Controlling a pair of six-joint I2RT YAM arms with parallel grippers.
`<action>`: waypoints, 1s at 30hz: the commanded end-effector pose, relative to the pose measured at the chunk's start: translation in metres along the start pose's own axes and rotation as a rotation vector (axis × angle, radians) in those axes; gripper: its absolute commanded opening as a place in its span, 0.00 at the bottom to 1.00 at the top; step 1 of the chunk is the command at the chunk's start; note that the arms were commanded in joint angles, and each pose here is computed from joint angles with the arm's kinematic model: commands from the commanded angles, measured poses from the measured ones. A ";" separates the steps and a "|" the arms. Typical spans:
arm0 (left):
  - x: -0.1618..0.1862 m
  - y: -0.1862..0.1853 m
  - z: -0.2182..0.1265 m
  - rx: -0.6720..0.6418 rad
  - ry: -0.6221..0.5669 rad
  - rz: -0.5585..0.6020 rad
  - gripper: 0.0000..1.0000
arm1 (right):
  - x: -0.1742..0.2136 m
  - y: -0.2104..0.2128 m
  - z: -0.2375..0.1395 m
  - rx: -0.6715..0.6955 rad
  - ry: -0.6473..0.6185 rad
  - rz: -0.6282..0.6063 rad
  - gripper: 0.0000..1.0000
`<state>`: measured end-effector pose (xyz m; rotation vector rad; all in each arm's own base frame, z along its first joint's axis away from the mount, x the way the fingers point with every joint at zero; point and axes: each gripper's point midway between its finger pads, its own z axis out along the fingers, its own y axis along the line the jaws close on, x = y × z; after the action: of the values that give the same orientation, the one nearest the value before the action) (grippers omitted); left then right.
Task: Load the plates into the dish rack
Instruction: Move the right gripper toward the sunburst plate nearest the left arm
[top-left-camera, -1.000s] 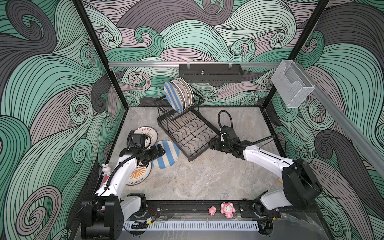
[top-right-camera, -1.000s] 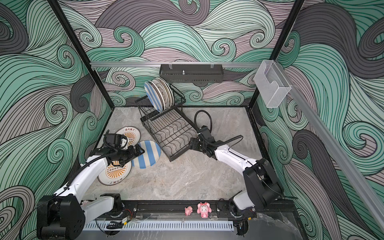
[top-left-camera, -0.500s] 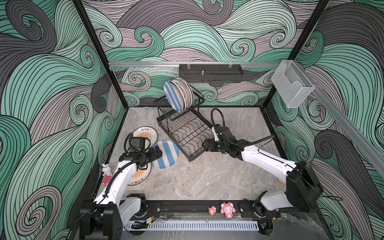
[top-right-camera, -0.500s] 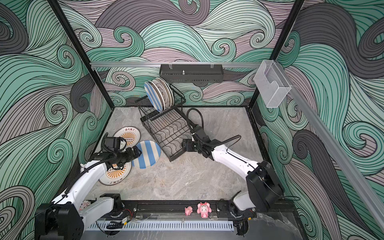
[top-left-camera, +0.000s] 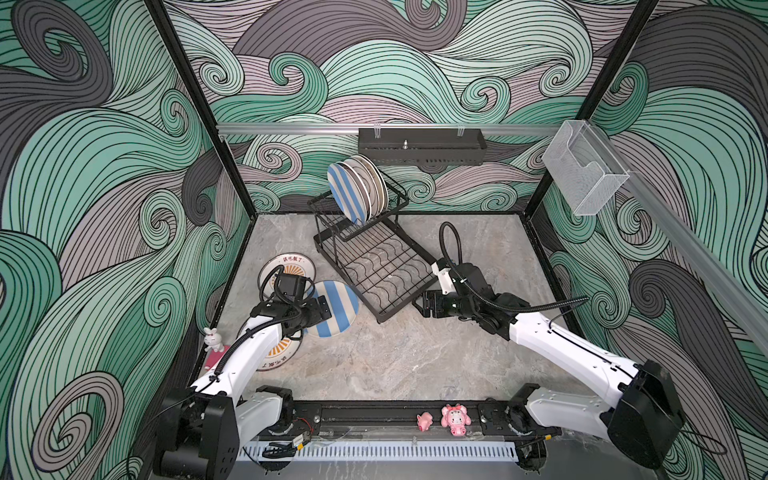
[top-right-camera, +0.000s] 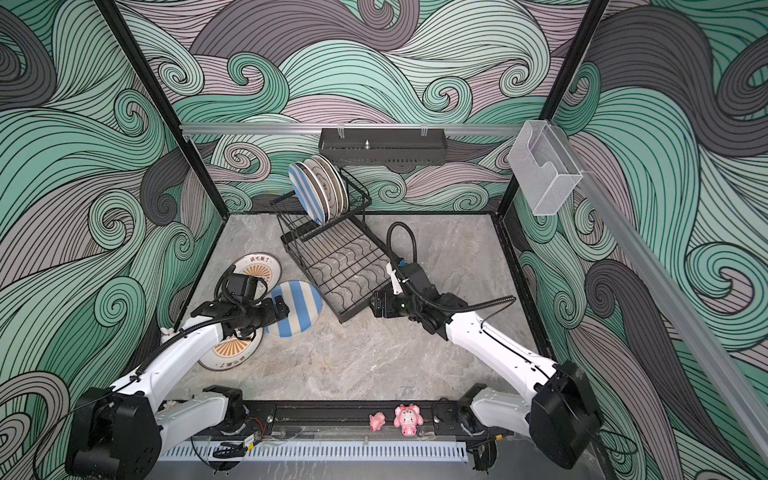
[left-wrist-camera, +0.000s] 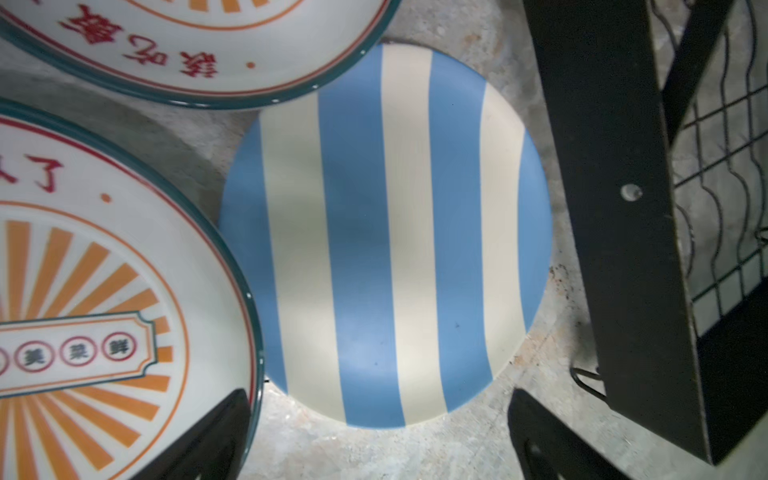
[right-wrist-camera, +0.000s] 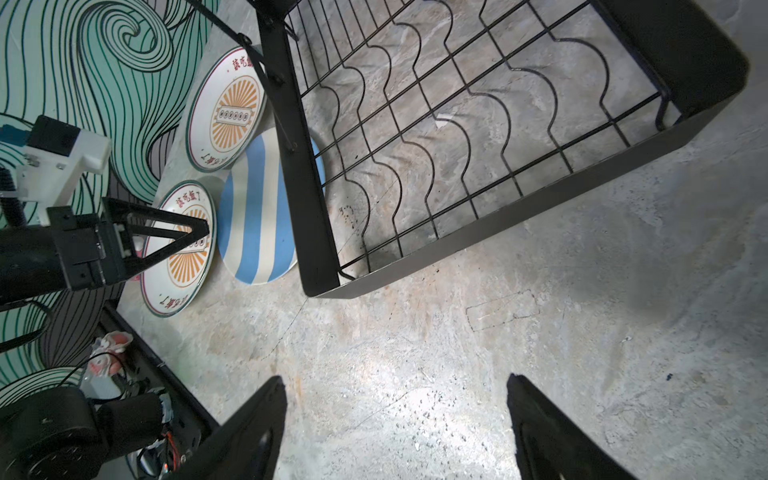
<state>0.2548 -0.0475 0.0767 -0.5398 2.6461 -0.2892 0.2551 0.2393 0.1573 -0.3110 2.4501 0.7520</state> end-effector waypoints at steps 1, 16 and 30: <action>0.008 0.023 -0.004 -0.108 -0.002 -0.039 0.99 | 0.022 0.013 0.002 -0.068 0.072 -0.039 0.82; 0.054 0.034 0.008 -0.079 0.115 -0.092 0.99 | 0.047 0.027 0.009 -0.097 0.110 -0.073 0.82; 0.074 -0.006 0.003 0.099 0.169 -0.058 0.99 | 0.054 0.025 0.000 -0.090 0.115 -0.098 0.82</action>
<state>0.1981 -0.0697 0.0441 -0.5948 2.7526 -0.4248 0.2067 0.2617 0.1402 -0.4991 2.4861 0.8459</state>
